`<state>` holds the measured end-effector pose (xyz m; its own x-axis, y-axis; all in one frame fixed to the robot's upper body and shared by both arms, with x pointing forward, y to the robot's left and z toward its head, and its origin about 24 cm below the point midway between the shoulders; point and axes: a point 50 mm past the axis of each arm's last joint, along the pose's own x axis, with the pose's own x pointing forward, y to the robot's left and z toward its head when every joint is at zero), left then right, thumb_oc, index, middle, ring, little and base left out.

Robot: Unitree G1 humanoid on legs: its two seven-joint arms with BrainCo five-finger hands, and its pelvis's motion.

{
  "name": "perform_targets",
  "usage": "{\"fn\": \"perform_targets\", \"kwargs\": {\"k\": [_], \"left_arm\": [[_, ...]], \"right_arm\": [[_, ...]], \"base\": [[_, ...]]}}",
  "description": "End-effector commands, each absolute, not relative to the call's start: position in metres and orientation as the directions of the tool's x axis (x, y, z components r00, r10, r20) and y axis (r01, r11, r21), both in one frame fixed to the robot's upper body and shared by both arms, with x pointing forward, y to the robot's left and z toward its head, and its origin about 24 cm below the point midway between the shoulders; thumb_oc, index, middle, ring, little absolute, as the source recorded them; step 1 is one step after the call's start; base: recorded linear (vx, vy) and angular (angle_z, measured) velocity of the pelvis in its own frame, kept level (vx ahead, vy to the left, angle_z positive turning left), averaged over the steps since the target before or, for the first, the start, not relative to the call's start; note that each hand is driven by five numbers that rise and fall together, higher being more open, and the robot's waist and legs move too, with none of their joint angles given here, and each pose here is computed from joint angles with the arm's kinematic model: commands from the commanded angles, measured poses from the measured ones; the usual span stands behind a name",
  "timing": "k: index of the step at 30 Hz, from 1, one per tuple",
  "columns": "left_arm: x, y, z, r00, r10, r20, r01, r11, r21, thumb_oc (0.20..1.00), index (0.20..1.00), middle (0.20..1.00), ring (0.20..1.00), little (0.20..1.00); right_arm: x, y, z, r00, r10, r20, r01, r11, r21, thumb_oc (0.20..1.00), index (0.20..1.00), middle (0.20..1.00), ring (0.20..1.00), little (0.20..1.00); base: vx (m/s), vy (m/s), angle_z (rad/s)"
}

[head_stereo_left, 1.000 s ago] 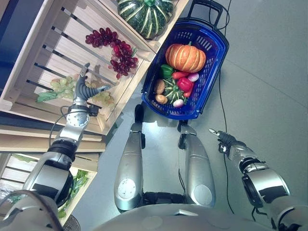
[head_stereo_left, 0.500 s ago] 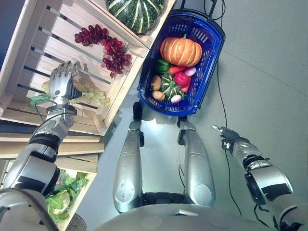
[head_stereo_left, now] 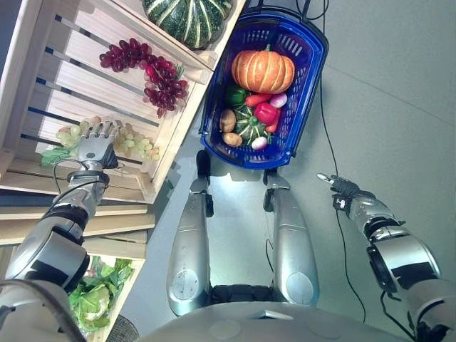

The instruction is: Pick up fruits and vegetables into the basket

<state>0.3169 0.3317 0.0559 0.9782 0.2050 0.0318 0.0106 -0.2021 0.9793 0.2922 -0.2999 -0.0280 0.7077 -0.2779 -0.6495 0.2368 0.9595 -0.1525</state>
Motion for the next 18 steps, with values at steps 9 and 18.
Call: {"fn": "perform_targets", "kwargs": {"k": [9, 18], "left_arm": [[0.3055, 0.3495, 0.0424, 0.924, 0.377, -0.062, 0.142, -0.189, 0.972, 1.0, 1.0, 1.0, 1.0, 1.0], [0.3041, 0.3549, 0.0453, 0.91, 0.412, -0.04, 0.145, -0.226, 0.963, 1.0, 1.0, 1.0, 1.0, 1.0]], "right_arm": [[0.2734, -0.3291, -0.0282, 0.645, -0.352, -0.678, 0.241, 0.936, -0.256, 1.0, 1.0, 1.0, 1.0, 1.0], [0.2759, -0.3255, -0.0282, 0.65, -0.342, -0.678, 0.234, 0.94, -0.249, 1.0, 1.0, 1.0, 1.0, 1.0]], "base": [[0.0, 0.01, -0.03], [0.0, 0.0, 0.0]]}}
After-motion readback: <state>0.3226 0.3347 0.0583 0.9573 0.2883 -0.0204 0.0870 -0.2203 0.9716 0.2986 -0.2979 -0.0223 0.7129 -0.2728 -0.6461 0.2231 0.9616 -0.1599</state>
